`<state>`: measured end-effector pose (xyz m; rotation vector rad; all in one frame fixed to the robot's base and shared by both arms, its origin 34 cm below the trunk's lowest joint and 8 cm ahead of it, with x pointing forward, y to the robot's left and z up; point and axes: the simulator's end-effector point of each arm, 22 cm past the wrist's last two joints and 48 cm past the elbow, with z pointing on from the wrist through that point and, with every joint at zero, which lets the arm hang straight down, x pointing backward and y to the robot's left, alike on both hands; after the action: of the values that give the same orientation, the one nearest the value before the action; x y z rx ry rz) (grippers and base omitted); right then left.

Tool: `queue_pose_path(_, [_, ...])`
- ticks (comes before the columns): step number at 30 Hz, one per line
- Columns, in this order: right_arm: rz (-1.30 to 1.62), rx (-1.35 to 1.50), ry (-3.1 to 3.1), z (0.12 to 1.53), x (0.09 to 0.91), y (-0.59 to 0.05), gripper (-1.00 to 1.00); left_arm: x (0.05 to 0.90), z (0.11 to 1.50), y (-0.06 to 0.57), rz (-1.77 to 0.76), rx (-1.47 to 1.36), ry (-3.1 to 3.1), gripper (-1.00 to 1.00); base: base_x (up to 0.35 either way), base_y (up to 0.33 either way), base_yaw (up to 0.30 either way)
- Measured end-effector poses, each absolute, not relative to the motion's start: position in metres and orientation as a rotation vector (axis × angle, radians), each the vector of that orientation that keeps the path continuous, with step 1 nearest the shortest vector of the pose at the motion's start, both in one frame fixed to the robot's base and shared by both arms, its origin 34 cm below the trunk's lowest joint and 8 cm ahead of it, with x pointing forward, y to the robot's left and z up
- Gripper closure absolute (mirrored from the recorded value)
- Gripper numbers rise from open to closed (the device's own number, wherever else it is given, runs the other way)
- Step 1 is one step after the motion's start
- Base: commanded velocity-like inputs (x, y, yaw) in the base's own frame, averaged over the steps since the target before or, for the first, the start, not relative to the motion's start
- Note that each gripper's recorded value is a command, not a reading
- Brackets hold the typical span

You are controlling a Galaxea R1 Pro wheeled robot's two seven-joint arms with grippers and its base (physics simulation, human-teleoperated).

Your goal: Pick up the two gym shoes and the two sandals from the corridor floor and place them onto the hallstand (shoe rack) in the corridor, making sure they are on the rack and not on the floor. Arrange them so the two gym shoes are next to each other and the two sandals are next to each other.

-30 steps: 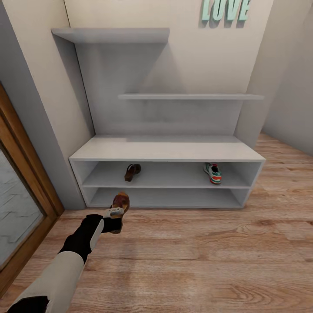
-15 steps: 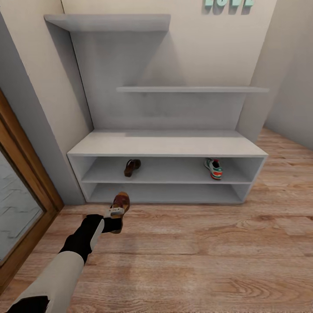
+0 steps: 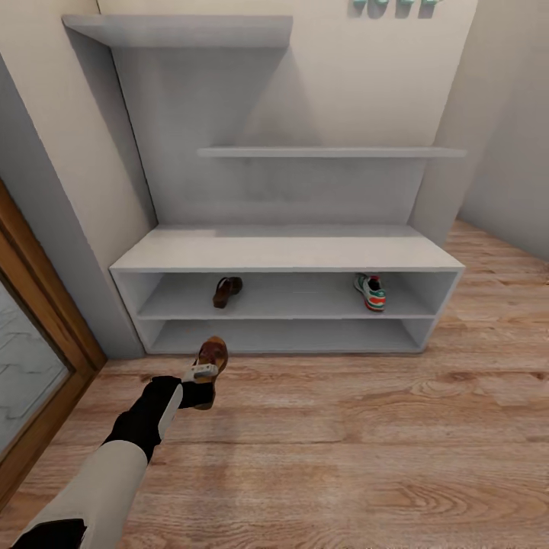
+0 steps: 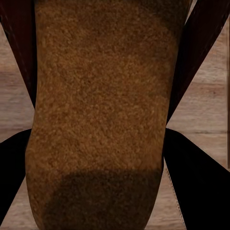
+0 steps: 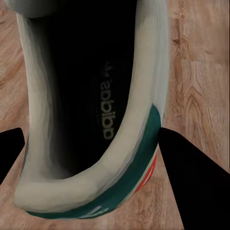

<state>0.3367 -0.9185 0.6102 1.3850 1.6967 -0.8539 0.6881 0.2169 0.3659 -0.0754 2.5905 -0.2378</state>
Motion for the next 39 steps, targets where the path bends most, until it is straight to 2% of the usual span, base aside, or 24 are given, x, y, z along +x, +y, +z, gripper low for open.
queue_pose_path(10, [-0.849,1.386,1.702,0.6068,0.3382,-0.9166,1.0,0.6881,0.3657,0.2168,-0.24,-0.076,2.588,1.0,0.146,0.0,-0.022])
queue_pose_path(39, [-0.863,1.377,1.703,0.608,0.3376,-0.9173,1.0,0.6874,0.3646,0.2173,-0.239,-0.077,2.589,1.0,0.005,0.0,0.0])
